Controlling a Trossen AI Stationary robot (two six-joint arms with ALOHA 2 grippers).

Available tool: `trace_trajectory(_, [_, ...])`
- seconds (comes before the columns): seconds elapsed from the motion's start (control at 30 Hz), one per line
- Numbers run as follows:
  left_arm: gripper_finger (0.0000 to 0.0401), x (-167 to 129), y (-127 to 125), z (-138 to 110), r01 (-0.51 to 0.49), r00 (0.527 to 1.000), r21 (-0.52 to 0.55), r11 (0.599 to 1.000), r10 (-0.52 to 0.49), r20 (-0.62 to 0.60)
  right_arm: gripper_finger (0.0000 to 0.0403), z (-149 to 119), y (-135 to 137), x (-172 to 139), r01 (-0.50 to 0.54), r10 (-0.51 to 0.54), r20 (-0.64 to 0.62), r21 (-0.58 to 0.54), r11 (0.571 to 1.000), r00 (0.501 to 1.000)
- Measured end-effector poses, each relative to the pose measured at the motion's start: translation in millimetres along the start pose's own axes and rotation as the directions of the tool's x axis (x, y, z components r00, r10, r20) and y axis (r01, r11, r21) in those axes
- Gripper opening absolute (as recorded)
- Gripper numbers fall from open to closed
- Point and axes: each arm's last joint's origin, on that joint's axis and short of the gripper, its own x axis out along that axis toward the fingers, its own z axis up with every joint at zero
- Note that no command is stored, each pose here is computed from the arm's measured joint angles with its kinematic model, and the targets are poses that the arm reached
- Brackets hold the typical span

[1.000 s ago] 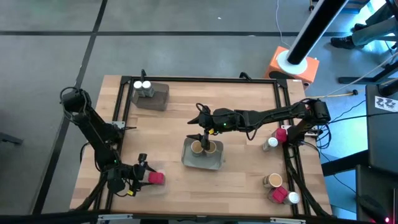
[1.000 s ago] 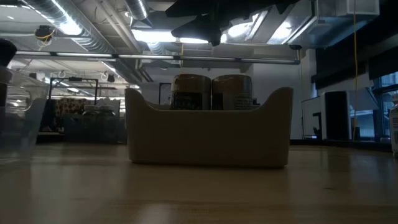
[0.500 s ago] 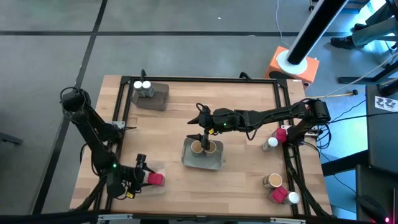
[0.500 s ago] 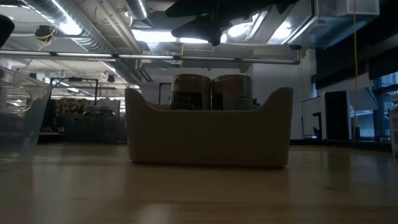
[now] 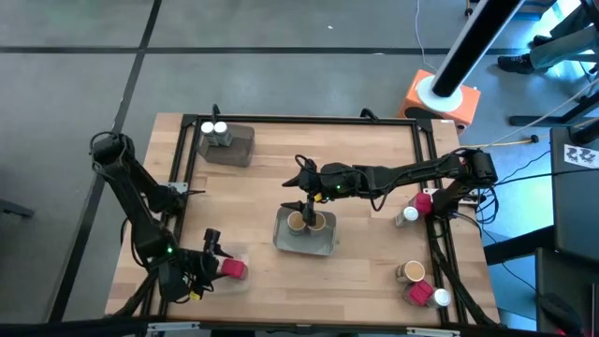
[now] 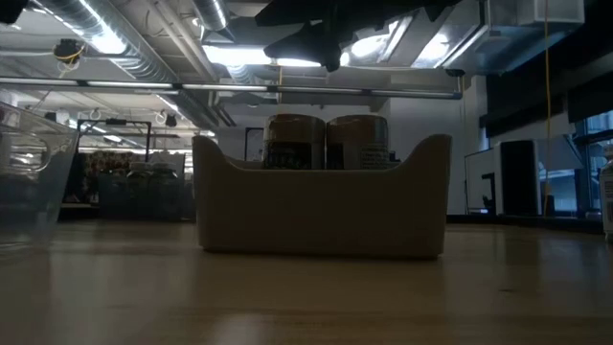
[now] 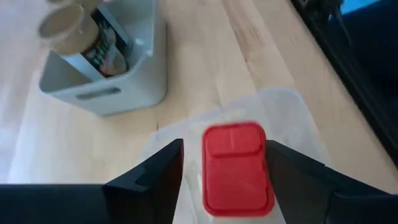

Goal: Sort spices by type
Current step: Put the top white seasoning bottle into the black bin

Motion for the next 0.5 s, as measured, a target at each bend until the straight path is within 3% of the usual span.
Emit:
trace_trajectory(0.2, [0.0181,-11,25,12,-0.027,0.998,0.034,0.999,0.025,0.059,0.0289,0,0,0,0.0,0.0,0.0,0.003,1.0,1.0])
trace_trajectory(0.5, [0.0176,-23,76,1,-0.113,0.967,0.024,0.993,0.105,0.232,0.0289,-13,-1,18,-0.01,0.011,-0.009,0.073,0.997,1.0])
